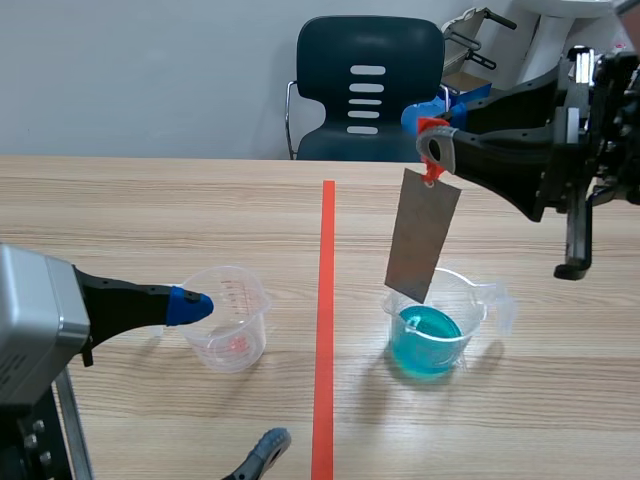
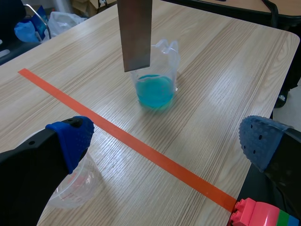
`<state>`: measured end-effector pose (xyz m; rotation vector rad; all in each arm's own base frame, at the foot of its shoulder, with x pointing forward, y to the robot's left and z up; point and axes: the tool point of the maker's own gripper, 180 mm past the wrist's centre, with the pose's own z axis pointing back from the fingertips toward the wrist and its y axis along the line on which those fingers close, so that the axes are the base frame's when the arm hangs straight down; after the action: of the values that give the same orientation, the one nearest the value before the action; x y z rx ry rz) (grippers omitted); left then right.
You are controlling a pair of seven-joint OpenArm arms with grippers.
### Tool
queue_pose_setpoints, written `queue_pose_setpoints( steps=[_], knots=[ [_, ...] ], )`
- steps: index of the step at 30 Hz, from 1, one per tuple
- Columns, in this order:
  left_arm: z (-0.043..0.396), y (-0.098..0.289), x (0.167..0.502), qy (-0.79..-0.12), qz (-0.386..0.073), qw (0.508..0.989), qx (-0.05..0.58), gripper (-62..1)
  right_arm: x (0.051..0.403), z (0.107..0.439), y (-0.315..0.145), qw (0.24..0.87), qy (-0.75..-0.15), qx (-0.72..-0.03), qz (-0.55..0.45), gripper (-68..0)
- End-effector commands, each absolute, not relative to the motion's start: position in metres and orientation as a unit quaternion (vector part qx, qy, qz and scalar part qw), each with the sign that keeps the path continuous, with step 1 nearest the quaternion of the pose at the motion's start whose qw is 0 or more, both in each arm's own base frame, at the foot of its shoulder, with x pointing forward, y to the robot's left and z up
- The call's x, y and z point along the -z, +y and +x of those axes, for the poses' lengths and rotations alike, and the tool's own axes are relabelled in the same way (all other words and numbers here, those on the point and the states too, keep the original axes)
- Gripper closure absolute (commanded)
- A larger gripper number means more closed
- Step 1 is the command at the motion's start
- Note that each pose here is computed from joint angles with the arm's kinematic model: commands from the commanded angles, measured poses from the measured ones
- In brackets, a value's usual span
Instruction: Do the redox reaction experiment
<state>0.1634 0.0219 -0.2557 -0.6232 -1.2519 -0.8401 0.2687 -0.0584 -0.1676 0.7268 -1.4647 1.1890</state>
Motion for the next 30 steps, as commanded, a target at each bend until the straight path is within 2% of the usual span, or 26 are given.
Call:
queue_pose_setpoints(
  steps=[1, 16, 30],
  knots=[
    [0.163, 0.02, 0.248, -0.567, -0.283, 0.679, 0.37, -62.3, 0.15, 0.274, -0.062, 0.516, -0.631, -0.497, 0.299, -0.8],
    [0.163, 0.02, 0.249, -0.567, -0.283, 0.679, 0.37, -62.3, 0.134, 0.268, -0.071, 0.505, -0.639, -0.486, 0.317, -0.8],
    [0.163, 0.02, 0.248, -0.567, -0.283, 0.679, 0.37, -62.3, 0.099, 0.253, -0.079, 0.494, -0.642, -0.485, 0.329, -0.8]
  ],
)
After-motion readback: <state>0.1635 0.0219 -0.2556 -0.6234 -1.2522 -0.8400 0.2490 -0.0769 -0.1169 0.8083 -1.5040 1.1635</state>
